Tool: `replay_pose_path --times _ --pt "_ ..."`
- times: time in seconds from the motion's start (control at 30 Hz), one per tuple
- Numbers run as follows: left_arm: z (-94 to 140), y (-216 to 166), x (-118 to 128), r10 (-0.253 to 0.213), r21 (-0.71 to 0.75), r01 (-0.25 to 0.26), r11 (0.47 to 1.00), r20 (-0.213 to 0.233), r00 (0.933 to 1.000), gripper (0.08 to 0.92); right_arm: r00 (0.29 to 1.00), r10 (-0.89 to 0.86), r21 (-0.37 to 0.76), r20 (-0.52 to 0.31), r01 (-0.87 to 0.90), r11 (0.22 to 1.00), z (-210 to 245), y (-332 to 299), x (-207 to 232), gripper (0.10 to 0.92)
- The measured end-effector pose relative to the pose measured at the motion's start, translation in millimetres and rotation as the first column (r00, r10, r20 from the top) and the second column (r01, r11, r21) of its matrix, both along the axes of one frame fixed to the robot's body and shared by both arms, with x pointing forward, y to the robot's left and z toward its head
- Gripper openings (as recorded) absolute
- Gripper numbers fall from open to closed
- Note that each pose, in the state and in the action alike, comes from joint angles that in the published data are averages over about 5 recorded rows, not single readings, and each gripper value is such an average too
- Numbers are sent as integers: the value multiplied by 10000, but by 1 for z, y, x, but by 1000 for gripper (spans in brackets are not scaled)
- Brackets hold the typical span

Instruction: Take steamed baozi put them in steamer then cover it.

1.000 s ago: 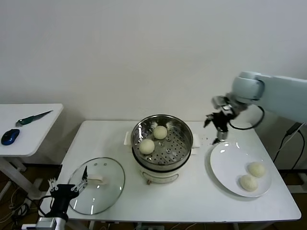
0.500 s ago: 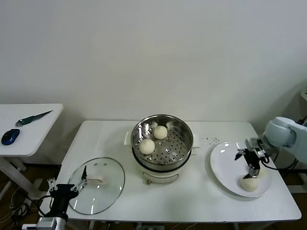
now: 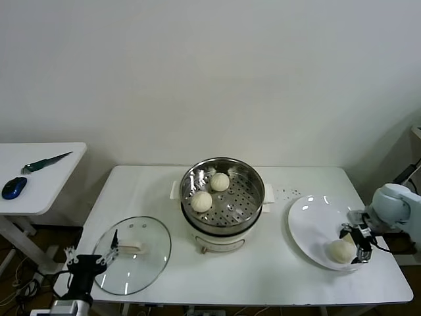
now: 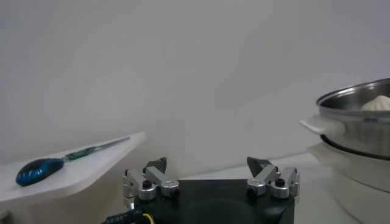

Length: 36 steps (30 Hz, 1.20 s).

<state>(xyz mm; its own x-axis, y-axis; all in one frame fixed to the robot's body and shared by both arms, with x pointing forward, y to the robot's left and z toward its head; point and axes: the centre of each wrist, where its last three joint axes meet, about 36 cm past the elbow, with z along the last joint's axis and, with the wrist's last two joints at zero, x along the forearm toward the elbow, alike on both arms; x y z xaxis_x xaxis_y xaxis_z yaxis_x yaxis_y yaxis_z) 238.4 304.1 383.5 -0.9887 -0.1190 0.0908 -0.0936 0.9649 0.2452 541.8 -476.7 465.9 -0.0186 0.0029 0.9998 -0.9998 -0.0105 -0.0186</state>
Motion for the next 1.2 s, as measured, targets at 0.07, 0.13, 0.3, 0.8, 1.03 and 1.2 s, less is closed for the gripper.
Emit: replay_pose_path --times 0.07,0.13,0.3,0.8,1.03,1.2 --pt "0 0 0 1 14 -1 10000 -9 10000 823 10000 -18 -22 -12 17 10000 -3 0 1 823" --pt "0 0 0 -6 31 6 10000 -12 10000 823 10000 -19 -28 -14 19 10000 -4 1 3 823" --pt "0 0 1 -17 85 17 10000 -8 10000 823 10000 22 -19 -8 -22 10000 -8 5 7 823" --pt "-1 4 1 78 213 -78 9997 3 10000 823 9998 182 75 -83 -182 9998 -11 15 15 751" --pt "-2 6 1 109 220 -109 9997 -23 9999 823 9996 275 99 -112 -274 9996 -8 15 17 701" --pt "-2 6 0 117 205 -116 9997 -22 9999 823 9989 463 220 -53 -461 9987 -3 17 21 682"
